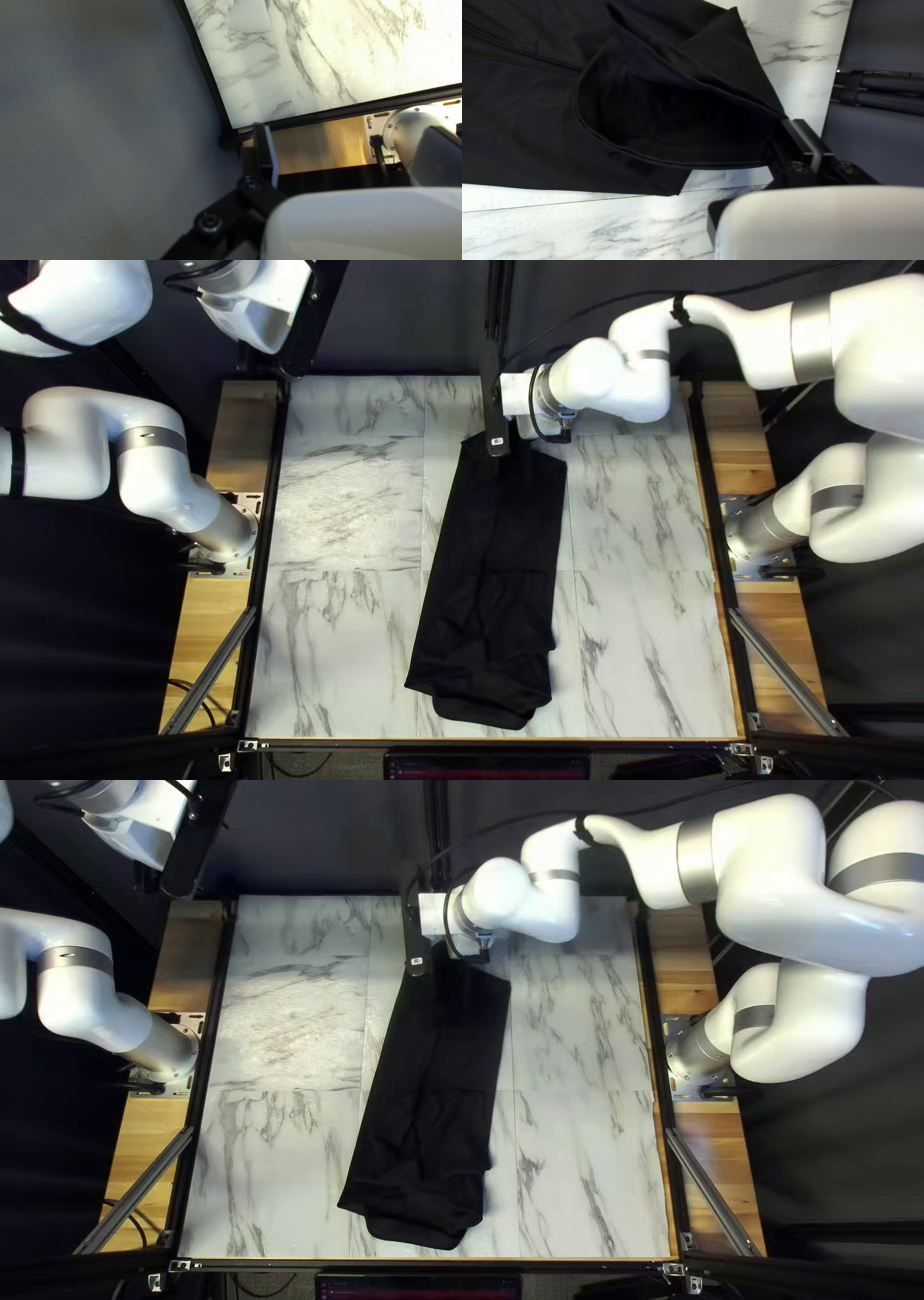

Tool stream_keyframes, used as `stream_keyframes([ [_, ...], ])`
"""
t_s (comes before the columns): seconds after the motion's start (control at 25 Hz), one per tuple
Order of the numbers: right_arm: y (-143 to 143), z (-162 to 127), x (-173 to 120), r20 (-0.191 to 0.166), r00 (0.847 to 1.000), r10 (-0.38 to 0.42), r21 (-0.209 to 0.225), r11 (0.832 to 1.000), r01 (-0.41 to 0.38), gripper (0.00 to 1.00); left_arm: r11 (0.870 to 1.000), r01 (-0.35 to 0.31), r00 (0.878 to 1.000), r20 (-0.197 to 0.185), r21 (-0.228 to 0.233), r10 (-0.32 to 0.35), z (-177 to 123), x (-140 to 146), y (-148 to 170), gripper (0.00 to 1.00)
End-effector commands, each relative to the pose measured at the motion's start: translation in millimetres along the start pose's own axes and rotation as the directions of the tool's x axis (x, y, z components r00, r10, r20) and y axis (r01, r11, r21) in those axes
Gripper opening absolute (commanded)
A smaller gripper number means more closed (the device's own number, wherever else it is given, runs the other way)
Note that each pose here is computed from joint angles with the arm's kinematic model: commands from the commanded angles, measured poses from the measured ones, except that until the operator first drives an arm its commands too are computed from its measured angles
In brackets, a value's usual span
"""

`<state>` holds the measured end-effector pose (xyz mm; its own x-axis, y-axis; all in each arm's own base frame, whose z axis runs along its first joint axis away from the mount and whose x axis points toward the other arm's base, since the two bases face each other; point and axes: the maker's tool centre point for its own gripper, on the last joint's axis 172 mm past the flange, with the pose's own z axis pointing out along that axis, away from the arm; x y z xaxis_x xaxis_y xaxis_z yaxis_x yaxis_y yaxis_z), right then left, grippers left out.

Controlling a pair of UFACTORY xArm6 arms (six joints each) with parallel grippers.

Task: Fold t-shirt

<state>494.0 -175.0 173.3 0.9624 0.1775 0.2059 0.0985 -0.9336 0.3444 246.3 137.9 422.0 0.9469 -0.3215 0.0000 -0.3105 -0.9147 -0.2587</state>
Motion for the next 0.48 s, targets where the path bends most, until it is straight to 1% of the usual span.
stream_keyframes([
  [0.04,11,3,0,-0.014,1.000,0.007,0.007,1.000,-0.007,0.00,1.000,0.000,1.000,0.000,0.000,0.000,0,0,0,1.00],
  [0.16,19,5,2,-0.026,1.000,0.016,0.015,1.000,-0.016,0.00,1.000,0.000,1.000,0.000,0.000,0.000,0,0,0,1.00],
  [0.24,18,5,3,-0.031,0.999,0.018,0.017,1.000,-0.018,0.00,1.000,0.000,1.000,0.000,0.000,0.000,0,0,0,1.00],
  [0.32,12,5,5,-0.036,0.999,0.017,0.017,1.000,-0.016,0.00,1.000,0.000,1.000,0.000,0.000,0.000,0,0,0,1.00],
  [0.48,-12,8,12,-0.045,0.999,-0.001,0.015,1.000,0.002,0.00,1.000,0.000,1.000,0.000,0.000,0.000,0,0,0,1.00],
])
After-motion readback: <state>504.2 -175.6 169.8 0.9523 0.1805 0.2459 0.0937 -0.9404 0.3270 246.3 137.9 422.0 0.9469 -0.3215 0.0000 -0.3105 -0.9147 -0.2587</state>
